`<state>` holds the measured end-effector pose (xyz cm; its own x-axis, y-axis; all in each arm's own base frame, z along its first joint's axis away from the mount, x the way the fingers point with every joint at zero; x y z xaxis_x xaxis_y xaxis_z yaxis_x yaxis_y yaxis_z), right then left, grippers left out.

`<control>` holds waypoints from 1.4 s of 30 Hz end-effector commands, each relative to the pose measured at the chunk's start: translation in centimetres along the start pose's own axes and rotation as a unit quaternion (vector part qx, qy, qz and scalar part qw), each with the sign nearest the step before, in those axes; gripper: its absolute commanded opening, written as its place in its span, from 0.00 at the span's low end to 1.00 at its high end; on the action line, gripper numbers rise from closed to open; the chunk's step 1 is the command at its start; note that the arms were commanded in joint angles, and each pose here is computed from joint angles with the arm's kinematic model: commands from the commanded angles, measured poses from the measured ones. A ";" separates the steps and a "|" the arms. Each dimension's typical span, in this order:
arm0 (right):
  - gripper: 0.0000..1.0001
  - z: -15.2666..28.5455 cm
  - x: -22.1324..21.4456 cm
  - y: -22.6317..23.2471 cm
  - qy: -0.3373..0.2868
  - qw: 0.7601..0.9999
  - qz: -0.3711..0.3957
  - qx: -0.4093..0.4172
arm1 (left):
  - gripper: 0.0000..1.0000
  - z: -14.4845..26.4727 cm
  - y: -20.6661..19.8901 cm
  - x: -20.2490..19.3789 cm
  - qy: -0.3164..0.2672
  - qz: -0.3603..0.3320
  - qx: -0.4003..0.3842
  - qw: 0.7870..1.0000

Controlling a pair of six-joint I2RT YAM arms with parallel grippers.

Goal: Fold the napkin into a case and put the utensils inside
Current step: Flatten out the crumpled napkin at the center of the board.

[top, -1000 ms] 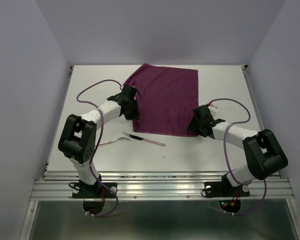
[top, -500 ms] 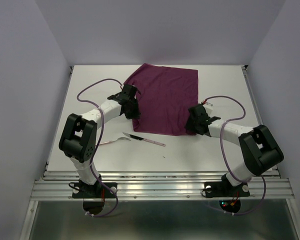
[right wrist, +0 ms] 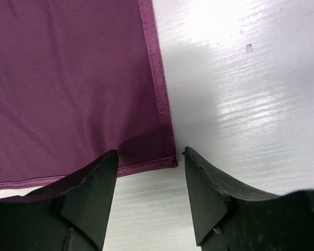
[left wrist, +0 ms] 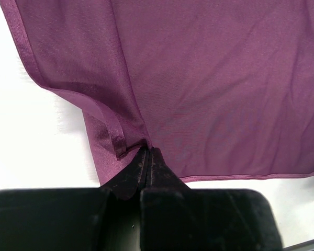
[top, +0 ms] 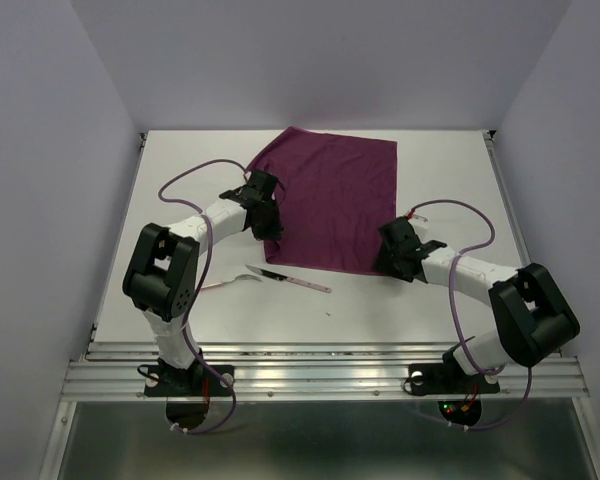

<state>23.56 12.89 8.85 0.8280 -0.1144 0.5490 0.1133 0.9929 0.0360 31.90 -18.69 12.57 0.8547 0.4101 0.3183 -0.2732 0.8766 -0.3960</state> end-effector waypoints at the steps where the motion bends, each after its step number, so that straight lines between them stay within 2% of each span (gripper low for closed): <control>1: 0.56 -0.6 -3.2 -0.8 0.072 0.997 0.025 -0.017 | 0.00 0.9 -1.5 0.7 -0.016 -0.002 -0.016 1.000; 7: 0.36 -1.7 -3.4 -0.4 0.070 0.997 0.012 -0.020 | 0.00 0.9 -1.3 0.6 -0.017 -0.001 -0.014 1.000; 8: 0.30 -1.8 -3.4 -0.3 0.071 0.997 0.010 -0.015 | 0.00 0.9 -1.4 0.6 -0.016 -0.001 -0.016 1.000; 16: 0.01 -2.4 -3.7 -0.3 0.069 0.997 -0.001 -0.021 | 0.00 1.2 -1.4 0.5 -0.017 -0.002 -0.019 1.000; 25: 0.01 0.0 -2.3 -1.8 0.017 0.997 -0.020 -0.069 | 0.00 1.5 -1.4 0.5 -0.019 -0.006 -0.022 1.000; 26: 0.02 0.1 -2.3 -1.9 0.016 0.997 -0.023 -0.072 | 0.00 1.5 -1.4 0.6 -0.020 -0.007 -0.022 1.000; 27: 0.13 0.3 -2.3 -2.0 0.017 0.997 -0.023 -0.074 | 0.00 1.5 -1.4 0.6 -0.020 -0.007 -0.021 1.000; 29: 0.44 0.4 -2.2 -1.8 0.020 0.998 -0.020 -0.063 | 0.00 1.4 -1.4 0.6 -0.020 -0.006 -0.021 1.000; 32: 0.63 0.3 -2.3 -1.7 0.026 0.998 -0.016 -0.058 | 0.00 1.2 -1.4 0.4 -0.015 -0.005 -0.023 1.000; 36: 0.67 0.5 -2.0 -1.2 0.017 0.999 -0.010 -0.032 | 0.00 1.2 -1.6 0.4 -0.017 -0.005 -0.027 0.999; 42: 0.68 0.3 -1.6 -0.6 0.021 0.999 0.020 -0.023 | 0.00 1.2 -1.6 0.4 -0.017 -0.005 -0.026 0.999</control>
<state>22.91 12.38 8.96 0.8071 -0.1469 0.5718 0.1619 0.9865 0.0249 31.79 -19.15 12.60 0.8565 0.4066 0.3180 -0.2670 0.8762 -0.4013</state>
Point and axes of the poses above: each gripper's point midway between its finger pads, its own z axis back along the fingers, its own y axis along the line the jaws close on, x = y × z, the point moved 8 cm from there along z, back along the fingers, and after that the axes turned 14 degrees about z, right-handed, at the moved point
